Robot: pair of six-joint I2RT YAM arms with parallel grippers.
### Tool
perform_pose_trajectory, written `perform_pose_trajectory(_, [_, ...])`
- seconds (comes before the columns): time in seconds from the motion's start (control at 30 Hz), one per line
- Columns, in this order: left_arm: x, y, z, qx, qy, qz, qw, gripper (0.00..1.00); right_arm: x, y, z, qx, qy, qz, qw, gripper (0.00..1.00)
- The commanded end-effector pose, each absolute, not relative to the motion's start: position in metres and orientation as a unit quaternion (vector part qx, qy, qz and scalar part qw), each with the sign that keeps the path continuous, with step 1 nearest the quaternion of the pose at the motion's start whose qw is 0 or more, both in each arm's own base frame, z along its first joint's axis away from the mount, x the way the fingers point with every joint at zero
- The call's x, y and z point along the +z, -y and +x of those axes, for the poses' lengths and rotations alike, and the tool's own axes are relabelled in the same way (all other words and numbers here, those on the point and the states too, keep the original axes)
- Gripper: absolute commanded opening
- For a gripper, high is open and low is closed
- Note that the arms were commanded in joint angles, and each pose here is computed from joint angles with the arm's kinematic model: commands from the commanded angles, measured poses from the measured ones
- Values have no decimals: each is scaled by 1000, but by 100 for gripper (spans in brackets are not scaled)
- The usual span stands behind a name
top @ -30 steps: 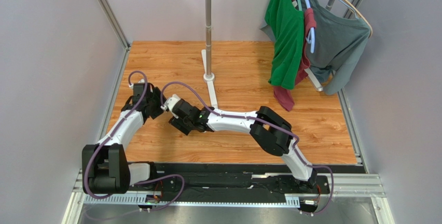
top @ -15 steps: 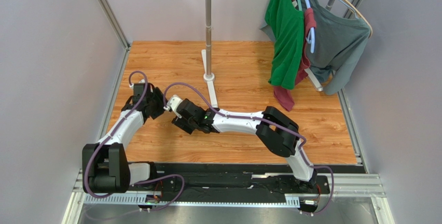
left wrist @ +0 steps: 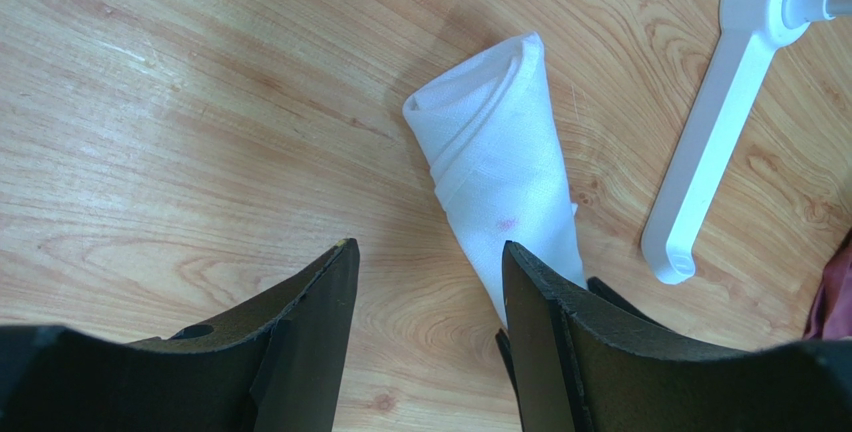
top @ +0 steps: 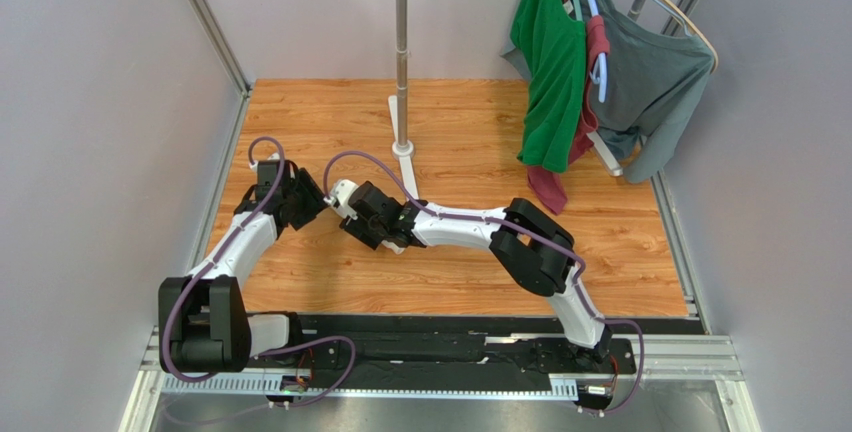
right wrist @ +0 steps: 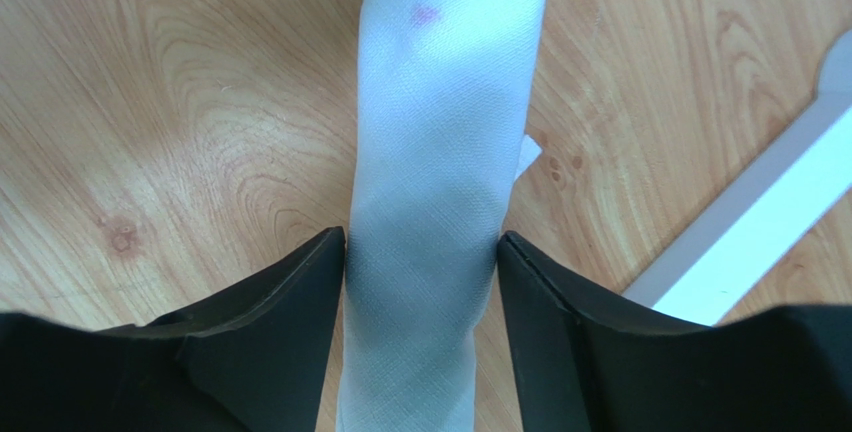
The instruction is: Fold the napkin, place the utensils inside, and roll it up
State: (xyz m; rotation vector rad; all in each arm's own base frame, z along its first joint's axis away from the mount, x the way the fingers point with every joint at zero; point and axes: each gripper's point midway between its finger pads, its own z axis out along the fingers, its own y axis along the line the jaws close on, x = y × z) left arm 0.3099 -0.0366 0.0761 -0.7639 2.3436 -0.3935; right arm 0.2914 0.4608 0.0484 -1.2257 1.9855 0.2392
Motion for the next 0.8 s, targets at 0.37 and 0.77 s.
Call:
perform_pose_trajectory(0.37, [79,39,308,-164,-885,-288,327,64,44,-458,274,381,-845,-330,179,26])
perform_pose_trajectory(0.77, [75,48,316,-187,-887,-271,324,64,45,-465,271,488,-835,-247,65,24])
